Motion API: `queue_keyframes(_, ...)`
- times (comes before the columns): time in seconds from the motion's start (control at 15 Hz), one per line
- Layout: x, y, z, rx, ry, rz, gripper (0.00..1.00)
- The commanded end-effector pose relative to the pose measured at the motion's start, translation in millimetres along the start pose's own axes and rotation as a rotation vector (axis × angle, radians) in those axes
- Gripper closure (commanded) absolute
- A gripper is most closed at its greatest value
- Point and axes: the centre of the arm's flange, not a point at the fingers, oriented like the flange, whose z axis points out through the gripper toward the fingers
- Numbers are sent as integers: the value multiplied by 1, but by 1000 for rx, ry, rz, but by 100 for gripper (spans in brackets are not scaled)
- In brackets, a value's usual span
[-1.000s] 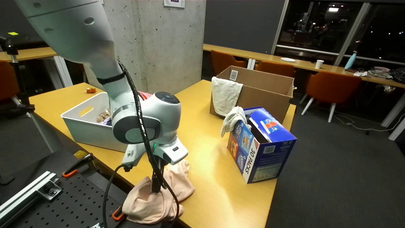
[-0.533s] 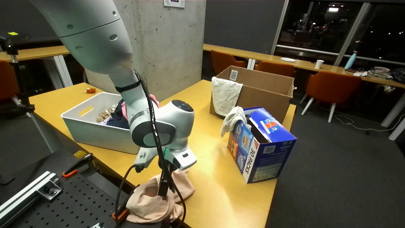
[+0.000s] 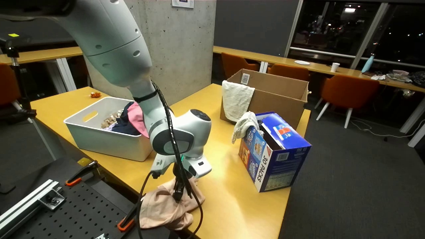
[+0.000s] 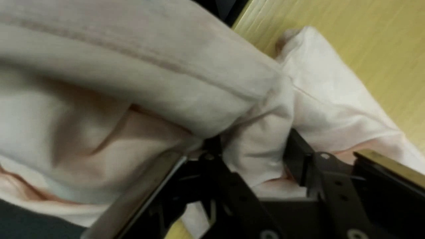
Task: Use the pink shirt to put the yellow container in the basket, then put the peach shirt in the basket
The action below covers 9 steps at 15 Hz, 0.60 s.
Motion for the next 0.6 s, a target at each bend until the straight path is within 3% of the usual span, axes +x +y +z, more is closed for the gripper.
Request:
queue_keyframes(0.0, 2, -2, -9, -13, 6, 16, 80)
queue_keyframes(0.2, -7, 12, -34, -15, 39, 43, 99)
queue_keyframes(0.53, -35, 37, -106, 4, 141, 75, 98)
